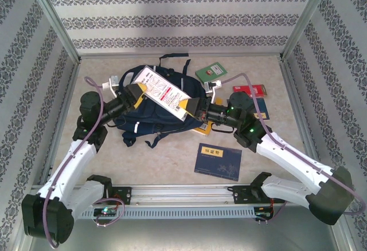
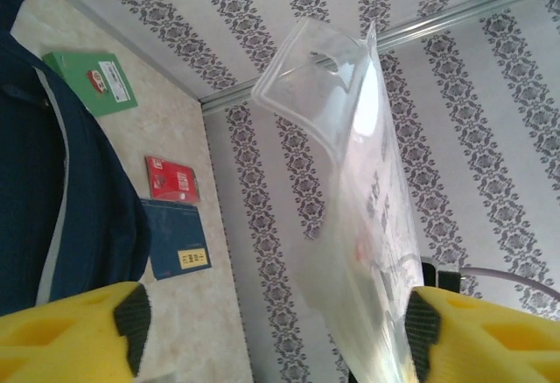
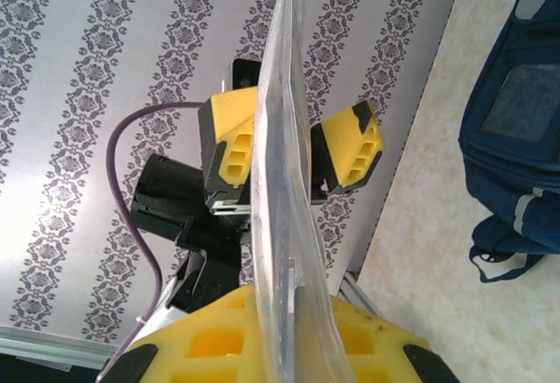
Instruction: Pack books, pencil case, and school supplies into a backpack
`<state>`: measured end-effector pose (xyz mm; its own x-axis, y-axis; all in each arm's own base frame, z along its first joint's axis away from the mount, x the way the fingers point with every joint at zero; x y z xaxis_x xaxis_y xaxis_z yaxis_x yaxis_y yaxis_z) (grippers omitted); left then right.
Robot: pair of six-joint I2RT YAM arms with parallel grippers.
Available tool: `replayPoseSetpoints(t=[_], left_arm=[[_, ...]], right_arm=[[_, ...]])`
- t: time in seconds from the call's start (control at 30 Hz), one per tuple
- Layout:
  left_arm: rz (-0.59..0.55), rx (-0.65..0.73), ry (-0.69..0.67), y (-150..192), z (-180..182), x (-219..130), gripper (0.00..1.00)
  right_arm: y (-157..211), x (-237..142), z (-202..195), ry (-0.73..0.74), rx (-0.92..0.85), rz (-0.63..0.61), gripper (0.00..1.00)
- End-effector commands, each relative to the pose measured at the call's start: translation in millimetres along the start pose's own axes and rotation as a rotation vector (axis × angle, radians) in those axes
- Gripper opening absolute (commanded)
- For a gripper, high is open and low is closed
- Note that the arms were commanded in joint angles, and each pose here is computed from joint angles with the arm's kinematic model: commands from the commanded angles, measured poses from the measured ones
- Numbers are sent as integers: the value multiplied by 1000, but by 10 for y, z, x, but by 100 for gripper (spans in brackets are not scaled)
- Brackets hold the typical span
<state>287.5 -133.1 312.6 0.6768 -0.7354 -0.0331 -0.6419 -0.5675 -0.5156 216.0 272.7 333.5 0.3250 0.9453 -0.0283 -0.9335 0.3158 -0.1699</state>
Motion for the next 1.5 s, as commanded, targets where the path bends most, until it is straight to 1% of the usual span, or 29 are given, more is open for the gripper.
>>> replayPoseSetpoints(t=[0.0,0.2,0.27,0.4,0.5,0.53,0.6,0.7,0.77,0.87,1.0,1.2,1.3,1.4,1.47], left_arm=[[-68,39,94,-118,-236,46,70],[-72,58,126,-88,-370,120,52],[-77,52,124,-83,-368,134,48],[-98,23,129,-69,-363,153,36],[-102,-5,117,-19,-330,187,26],[-104,-16,111,5,-308,196,22],[-108,-33,97,38,-264,212,17],[-113,-43,87,76,-237,226,16],[-116,-49,83,100,-225,233,15],[-117,-47,76,119,-215,238,15],[-122,-53,61,149,-170,225,14],[-136,-49,46,167,-143,187,13],[-135,-44,41,177,-135,182,13],[-134,-38,39,183,-141,187,12],[-131,-32,34,191,-137,189,13]], right_arm=[[20,9,163,-88,-5,30,0],[31,3,33,-60,10,23,0],[40,5,-5,-52,11,26,1],[31,-1,-95,-25,6,10,6],[3,-3,-153,-10,11,-22,19],[-5,3,-165,-7,11,-35,26],[-4,28,-167,-7,7,-49,36],[18,79,-90,-51,-10,-62,50],[38,127,-37,-82,-20,-66,52],[49,175,25,-114,-29,-82,52],[12,187,7,-116,-30,-127,47],[-95,144,-141,-78,-5,-224,35],[-119,169,-167,-73,9,-232,32],[-137,199,-161,-75,9,-234,26],[-148,204,-181,-68,9,-243,19]])
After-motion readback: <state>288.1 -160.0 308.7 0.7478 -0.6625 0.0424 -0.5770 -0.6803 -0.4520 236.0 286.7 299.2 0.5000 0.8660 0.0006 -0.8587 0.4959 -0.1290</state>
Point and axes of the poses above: each hand's point on the last joint's axis, 136 mm out from that joint toward the fingers, its own x axis out along the fingers, its own z axis along the line the jaws close on, y = z × x, the point moved 3 cm from there along -x, back along the fingers, and after that the axes turned 10 degrees about x, right-handed, at the moved point
